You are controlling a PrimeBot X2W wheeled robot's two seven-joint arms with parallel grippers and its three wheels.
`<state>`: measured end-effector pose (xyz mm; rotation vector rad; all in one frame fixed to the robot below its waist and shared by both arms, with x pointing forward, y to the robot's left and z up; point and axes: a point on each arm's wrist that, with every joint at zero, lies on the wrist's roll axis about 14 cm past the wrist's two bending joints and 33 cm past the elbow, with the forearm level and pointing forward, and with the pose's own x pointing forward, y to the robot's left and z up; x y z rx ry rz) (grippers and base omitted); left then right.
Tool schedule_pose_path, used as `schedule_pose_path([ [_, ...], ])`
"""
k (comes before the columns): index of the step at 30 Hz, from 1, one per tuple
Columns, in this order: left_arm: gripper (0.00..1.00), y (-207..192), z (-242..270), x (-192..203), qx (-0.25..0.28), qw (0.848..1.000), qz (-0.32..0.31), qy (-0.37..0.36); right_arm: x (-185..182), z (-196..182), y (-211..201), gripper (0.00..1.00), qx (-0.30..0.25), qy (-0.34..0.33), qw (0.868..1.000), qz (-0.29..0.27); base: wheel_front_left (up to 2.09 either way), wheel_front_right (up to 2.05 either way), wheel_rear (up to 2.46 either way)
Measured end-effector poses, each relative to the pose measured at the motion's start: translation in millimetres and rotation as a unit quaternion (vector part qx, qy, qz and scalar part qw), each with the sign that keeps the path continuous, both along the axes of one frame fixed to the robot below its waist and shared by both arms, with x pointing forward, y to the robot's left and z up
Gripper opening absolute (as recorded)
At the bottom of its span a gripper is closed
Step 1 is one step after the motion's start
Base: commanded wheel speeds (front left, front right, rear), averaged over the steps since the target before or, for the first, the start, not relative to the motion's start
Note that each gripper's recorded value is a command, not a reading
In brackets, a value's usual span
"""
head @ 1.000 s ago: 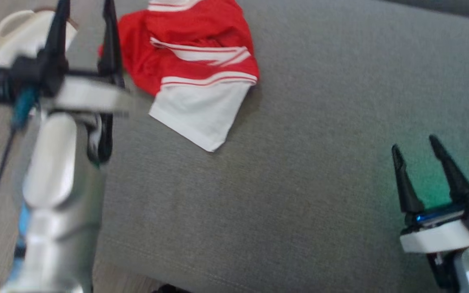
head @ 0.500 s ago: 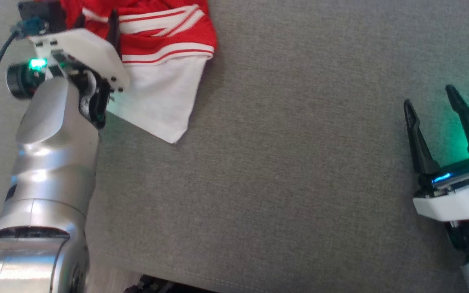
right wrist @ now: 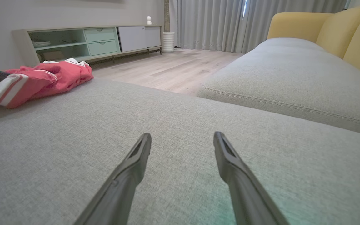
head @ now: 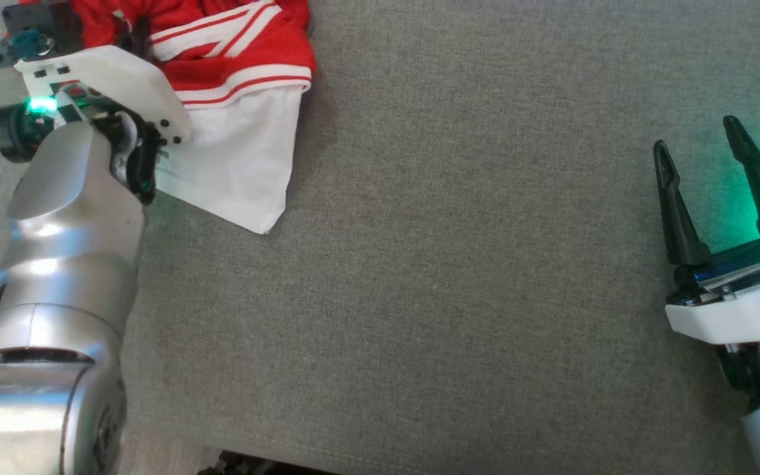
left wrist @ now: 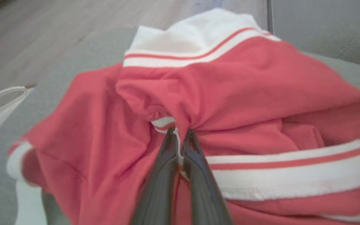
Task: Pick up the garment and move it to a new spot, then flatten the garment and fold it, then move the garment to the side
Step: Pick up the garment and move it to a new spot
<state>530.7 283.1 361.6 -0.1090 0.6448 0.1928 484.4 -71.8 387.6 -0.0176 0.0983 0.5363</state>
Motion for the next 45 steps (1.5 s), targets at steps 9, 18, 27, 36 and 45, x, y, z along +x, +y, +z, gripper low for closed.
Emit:
schedule_pose_path([
  [9,0.0,-6.1,116.8,34.8,0.072,0.982,-0.066,-0.16,-15.3,40.2,3.0,1.0,0.021,-0.021,0.999,-0.02,0.0,0.0,0.0],
  [18,0.0,-67.9,244.9,38.4,0.099,0.935,-0.155,-0.304,-51.2,88.3,0.6,1.0,0.06,-0.047,0.996,-0.054,0.0,0.0,0.0],
  [27,0.0,-183.9,348.4,-1.4,0.051,0.865,-0.285,-0.41,-107.7,118.5,-31.4,1.0,0.072,-0.07,0.988,-0.113,0.0,0.0,0.0],
  [36,0.0,-305.2,320.9,-44.7,-0.048,0.83,-0.417,-0.369,-142.6,138.6,-81.8,1.0,0.082,-0.101,0.972,-0.196,0.0,0.0,0.0],
  [45,0.0,-363.2,157.7,-72.7,-0.151,0.857,-0.452,-0.196,-146.6,123.1,-101.4,1.0,0.072,-0.077,0.967,-0.233,0.0,0.0,0.0],
])
